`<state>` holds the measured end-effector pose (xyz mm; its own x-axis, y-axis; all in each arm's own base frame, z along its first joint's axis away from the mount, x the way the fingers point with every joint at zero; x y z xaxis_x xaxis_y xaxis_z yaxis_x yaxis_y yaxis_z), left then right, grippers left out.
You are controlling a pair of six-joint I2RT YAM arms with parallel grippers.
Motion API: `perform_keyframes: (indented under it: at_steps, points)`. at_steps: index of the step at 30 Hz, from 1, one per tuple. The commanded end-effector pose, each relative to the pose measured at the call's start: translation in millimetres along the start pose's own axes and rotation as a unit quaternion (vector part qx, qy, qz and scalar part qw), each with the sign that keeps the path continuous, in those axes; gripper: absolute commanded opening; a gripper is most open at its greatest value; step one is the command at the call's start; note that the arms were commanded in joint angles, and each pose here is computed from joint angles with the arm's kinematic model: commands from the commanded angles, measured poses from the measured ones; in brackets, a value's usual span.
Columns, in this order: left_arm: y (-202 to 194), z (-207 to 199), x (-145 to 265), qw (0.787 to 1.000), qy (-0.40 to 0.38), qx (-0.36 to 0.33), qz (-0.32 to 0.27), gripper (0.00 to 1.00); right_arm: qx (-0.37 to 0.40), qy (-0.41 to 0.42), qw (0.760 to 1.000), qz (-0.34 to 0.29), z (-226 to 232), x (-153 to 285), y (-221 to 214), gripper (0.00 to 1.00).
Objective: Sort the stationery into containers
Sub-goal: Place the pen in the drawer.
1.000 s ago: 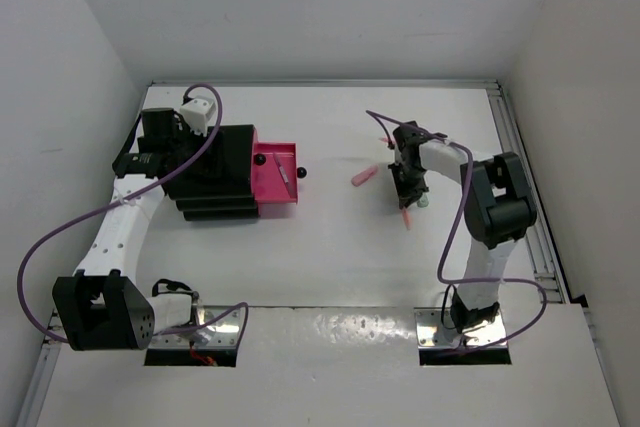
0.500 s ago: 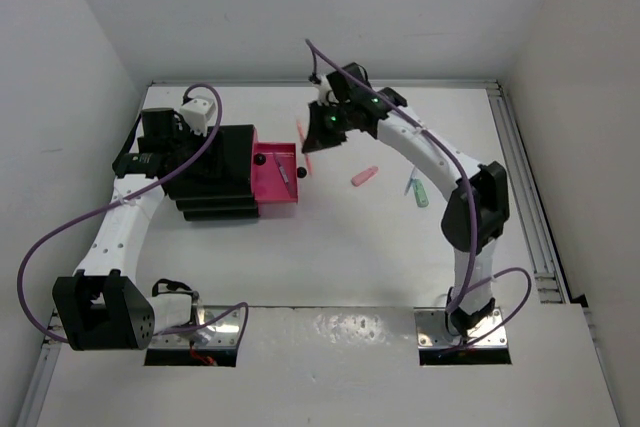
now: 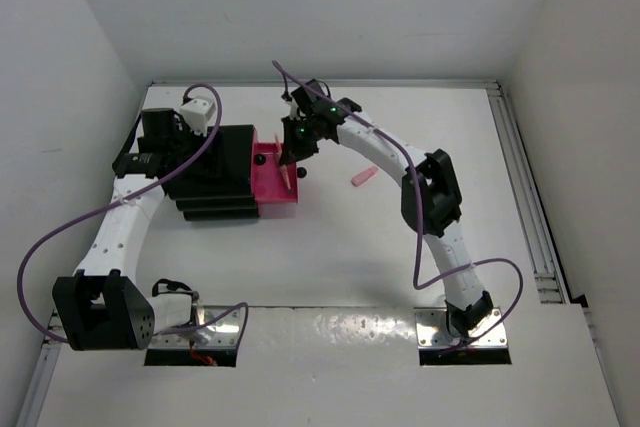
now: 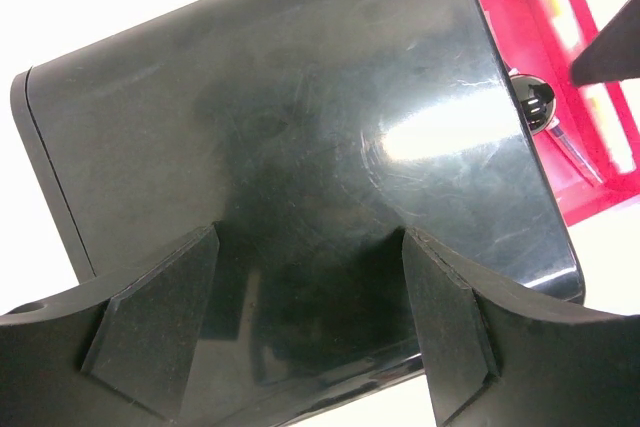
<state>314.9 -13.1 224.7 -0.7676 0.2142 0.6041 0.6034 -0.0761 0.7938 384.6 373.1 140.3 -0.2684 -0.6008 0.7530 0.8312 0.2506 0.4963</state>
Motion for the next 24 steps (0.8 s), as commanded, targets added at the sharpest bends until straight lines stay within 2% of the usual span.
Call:
perform_keyframes:
  at_steps: [1,4,6,7,10,15,17,19,21,24]
  points:
    - [-6,-2,4,1.0,-0.001,0.008,0.013,0.81,0.026,0.014,0.999,-0.042,23,8,22,0.0]
    - [-6,-1,6,1.0,0.002,0.005,0.011,0.81,0.031,0.014,0.999,-0.037,25,4,19,0.02]
    - [-7,-2,6,1.0,0.001,0.005,0.011,0.81,0.033,0.014,0.999,-0.028,27,3,14,0.16]
    - [-7,-2,6,1.0,0.0,0.005,0.012,0.81,0.033,0.014,0.999,-0.027,29,5,13,0.32]
    - [-6,-1,6,1.0,0.001,0.006,0.01,0.81,0.034,0.013,0.999,-0.035,33,20,17,0.42]
    - [-3,-1,4,1.0,0.001,0.003,0.008,0.81,0.025,-0.003,0.997,-0.069,21,62,34,0.42]
    - [-2,0,4,1.0,0.001,0.002,0.007,0.81,0.015,-0.018,0.995,-0.095,0,86,46,0.41]
    - [-1,-1,4,1.0,-0.001,0.0,0.006,0.81,0.003,-0.058,0.992,-0.108,-42,99,50,0.39]
    - [-1,-1,3,1.0,-0.001,-0.001,0.006,0.81,-0.005,-0.099,0.989,-0.106,-78,107,45,0.32]
    - [-1,0,3,1.0,-0.001,-0.002,0.006,0.81,-0.05,-0.204,0.973,-0.096,-164,130,32,0.26]
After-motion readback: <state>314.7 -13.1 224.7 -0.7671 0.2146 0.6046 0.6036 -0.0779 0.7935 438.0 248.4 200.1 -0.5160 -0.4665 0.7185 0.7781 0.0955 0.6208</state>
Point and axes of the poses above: each gripper's point midway between its finger pads, its own x axis back along the fingers, its own z axis along the line the jaws close on, y = z × x, the point moved 4 cm from there along x, back along the fingers, and after that the axes turned 7 degrees about x, right-handed, at the moved point
